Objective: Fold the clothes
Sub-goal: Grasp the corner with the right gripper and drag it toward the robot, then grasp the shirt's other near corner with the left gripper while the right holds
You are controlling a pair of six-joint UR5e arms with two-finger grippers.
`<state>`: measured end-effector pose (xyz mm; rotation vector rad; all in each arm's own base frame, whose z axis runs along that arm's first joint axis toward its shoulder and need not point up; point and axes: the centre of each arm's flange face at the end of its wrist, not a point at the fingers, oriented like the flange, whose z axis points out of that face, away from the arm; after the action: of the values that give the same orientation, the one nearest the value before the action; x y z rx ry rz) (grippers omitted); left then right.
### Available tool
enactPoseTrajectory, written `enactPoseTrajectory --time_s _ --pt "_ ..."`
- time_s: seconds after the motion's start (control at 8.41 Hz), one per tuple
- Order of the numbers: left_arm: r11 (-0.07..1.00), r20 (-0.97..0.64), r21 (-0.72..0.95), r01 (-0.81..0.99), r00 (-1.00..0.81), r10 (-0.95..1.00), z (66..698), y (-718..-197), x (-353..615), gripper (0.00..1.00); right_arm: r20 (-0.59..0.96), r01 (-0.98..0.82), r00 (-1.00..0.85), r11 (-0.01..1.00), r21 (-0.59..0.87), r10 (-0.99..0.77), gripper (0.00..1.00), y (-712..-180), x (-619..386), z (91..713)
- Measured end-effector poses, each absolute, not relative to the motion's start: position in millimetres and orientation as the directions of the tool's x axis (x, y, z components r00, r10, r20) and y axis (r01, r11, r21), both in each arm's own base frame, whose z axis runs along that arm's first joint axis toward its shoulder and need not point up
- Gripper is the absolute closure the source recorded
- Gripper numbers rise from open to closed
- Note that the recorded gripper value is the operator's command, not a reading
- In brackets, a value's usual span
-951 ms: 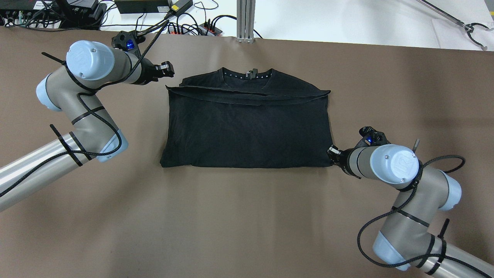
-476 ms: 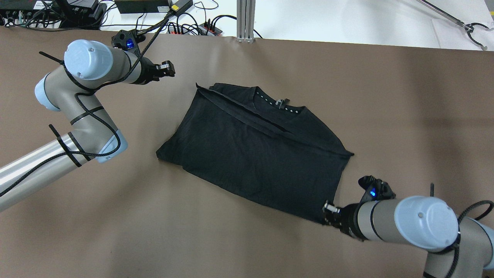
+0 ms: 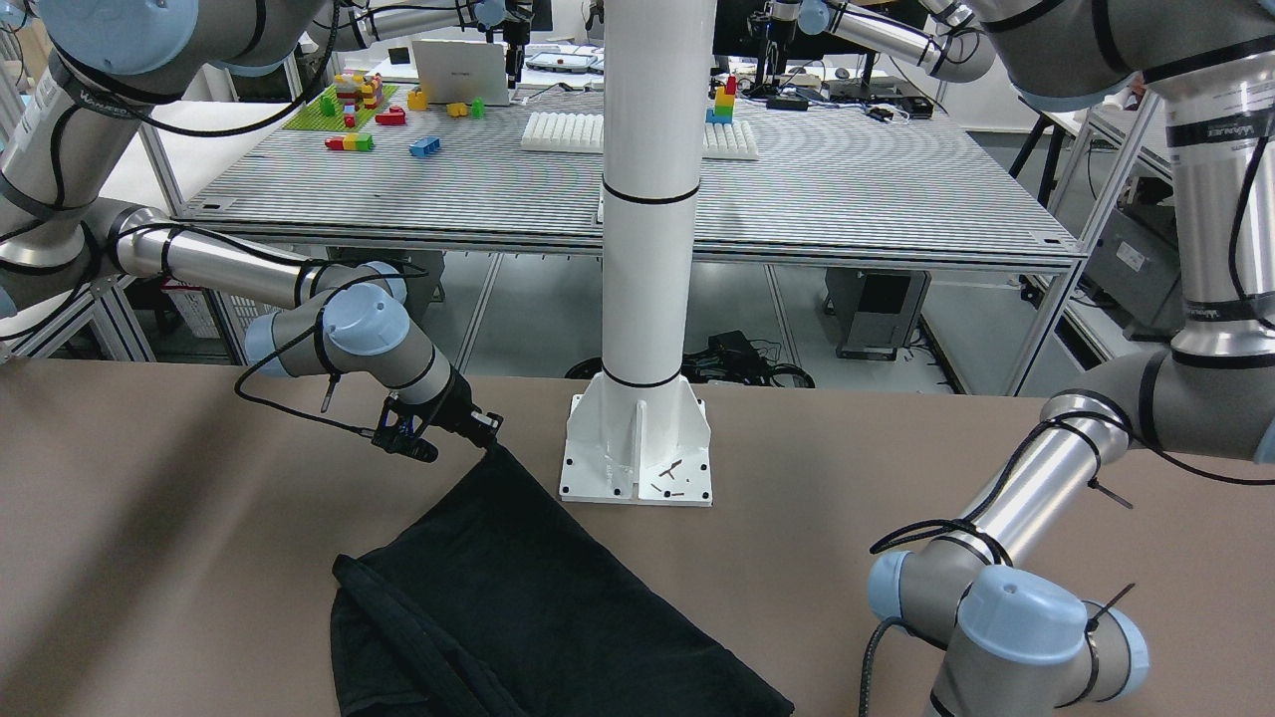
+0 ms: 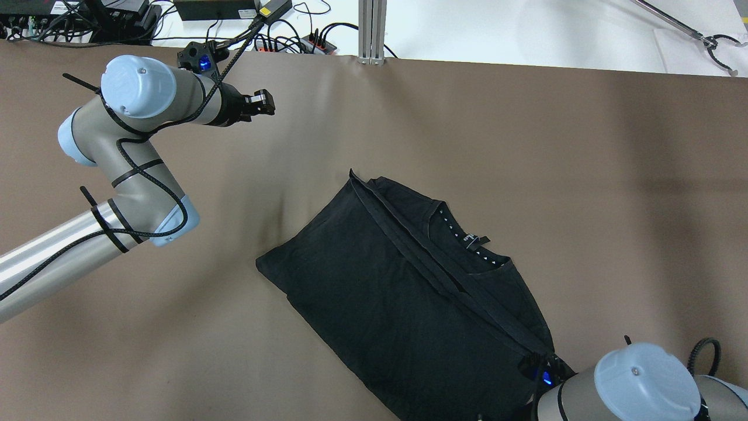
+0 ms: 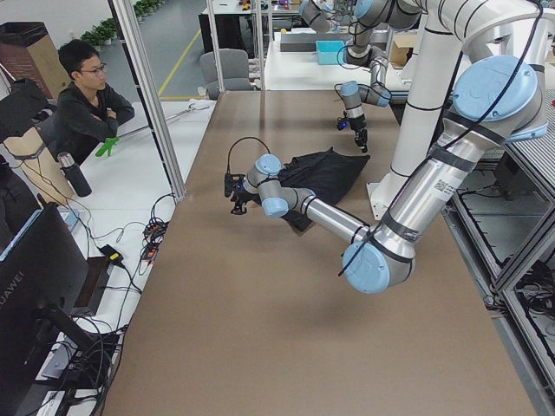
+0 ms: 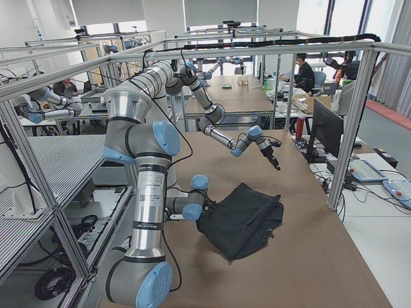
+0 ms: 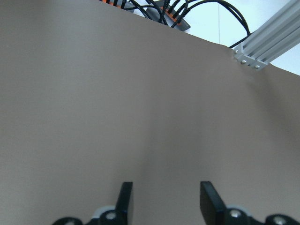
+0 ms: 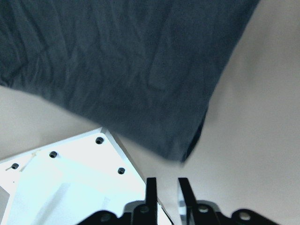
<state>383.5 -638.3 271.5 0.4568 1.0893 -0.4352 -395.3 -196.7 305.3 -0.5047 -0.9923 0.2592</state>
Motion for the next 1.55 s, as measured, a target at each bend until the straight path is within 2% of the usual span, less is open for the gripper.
enactPoseTrajectory --time_s 0.36,0.83,1.55 --pt "0.847 -0.929 0.079 0.526 0.347 -0.128 264 -614 385 0.41 0.747 0.021 0.498 0.856 -0.517 0.439 0.05 -208 -391 292" --pt "0.901 -0.925 -0.036 0.432 0.326 -0.193 305 -515 431 0.41 0.778 -0.104 0.384 0.861 -0.499 0.497 0.05 -279 -367 269" --pt "0.926 -0.899 -0.127 0.356 0.353 -0.260 347 -436 470 0.46 0.780 -0.138 0.364 0.857 -0.496 0.509 0.05 -297 -366 268"
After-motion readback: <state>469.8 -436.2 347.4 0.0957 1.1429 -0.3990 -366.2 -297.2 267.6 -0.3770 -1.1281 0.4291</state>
